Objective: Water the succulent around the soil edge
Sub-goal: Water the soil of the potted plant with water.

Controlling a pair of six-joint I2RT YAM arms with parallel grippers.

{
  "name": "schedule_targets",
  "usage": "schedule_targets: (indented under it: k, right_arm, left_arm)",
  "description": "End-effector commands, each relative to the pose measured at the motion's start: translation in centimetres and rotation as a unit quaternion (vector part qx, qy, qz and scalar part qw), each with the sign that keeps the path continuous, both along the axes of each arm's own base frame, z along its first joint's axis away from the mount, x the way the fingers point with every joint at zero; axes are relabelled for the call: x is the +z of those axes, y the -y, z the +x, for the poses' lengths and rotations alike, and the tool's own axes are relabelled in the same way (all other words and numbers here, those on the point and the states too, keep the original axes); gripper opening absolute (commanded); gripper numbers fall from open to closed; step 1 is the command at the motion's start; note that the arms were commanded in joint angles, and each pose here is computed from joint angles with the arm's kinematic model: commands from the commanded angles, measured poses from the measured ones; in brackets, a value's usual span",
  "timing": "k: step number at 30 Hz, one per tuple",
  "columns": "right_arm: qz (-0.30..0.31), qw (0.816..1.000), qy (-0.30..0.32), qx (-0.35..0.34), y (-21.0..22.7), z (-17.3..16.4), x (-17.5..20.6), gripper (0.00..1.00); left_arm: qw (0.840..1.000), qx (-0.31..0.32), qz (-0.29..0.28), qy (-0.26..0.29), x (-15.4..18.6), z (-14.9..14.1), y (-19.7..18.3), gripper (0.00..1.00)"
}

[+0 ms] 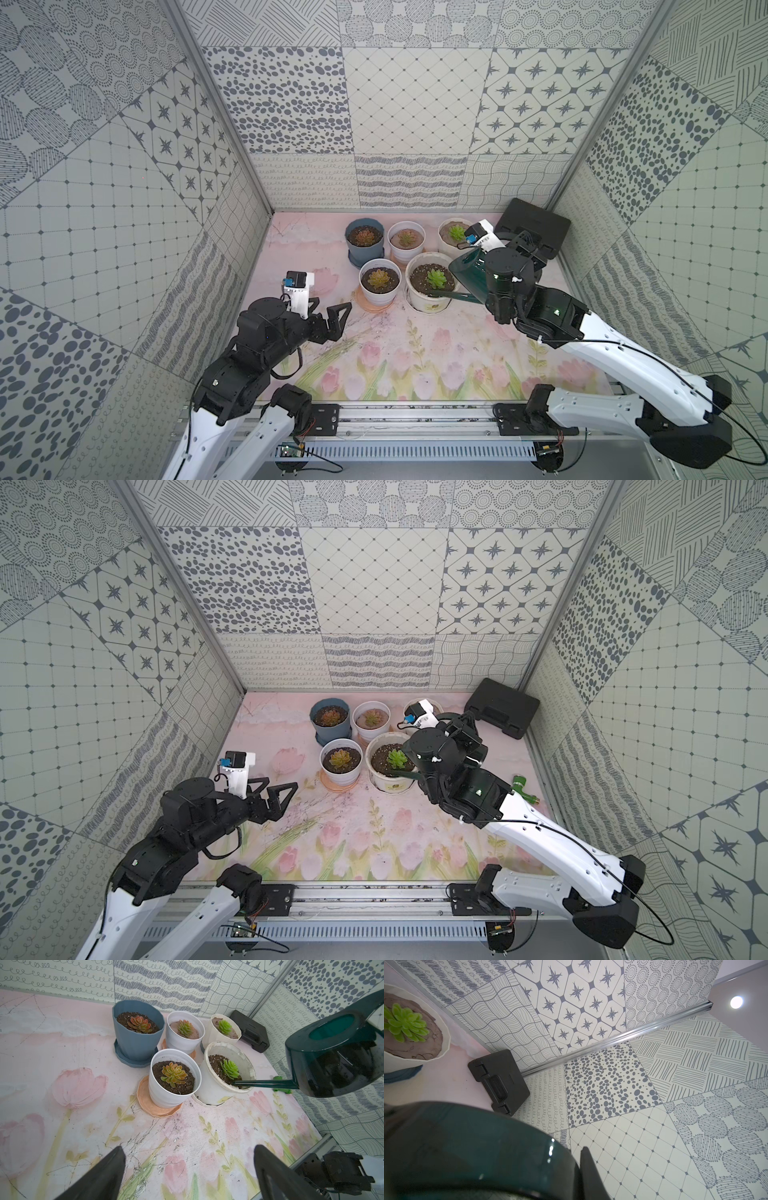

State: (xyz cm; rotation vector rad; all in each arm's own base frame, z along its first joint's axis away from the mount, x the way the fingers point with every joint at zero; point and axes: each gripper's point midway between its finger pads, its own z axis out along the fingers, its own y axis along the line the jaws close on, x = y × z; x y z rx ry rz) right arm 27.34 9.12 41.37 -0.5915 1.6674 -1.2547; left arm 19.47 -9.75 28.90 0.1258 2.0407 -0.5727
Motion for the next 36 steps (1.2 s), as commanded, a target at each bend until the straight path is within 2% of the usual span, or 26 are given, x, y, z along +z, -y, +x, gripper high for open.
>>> schedule_targets:
  k: [1,13,23,31,36]
  right_arm:
    - [0.062,0.997,0.036,0.009,-0.6,0.2,1.9,0.00]
    - [0.067,0.997,0.033,0.011,-2.8,2.5,2.0,0.00]
    - [0.079,0.996,0.042,-0.006,-2.5,4.5,2.9,0.00]
    - [0.053,0.998,0.032,-0.020,-2.5,6.2,2.6,0.00]
    - [0.058,0.997,0.039,-0.031,-1.8,6.5,3.0,0.00]
  left_arm:
    - [1.000,-0.004,0.003,0.022,0.7,0.3,0.1,0.99]
    - [1.000,-0.006,0.002,0.024,0.8,0.1,0.1,0.99]
    - [1.000,-0.006,0.001,0.027,0.9,0.1,0.1,0.99]
    - [1.000,-0.007,0.002,0.026,0.8,0.1,0.1,0.99]
    - [1.000,-0.006,0.002,0.026,0.8,0.1,0.1,0.99]
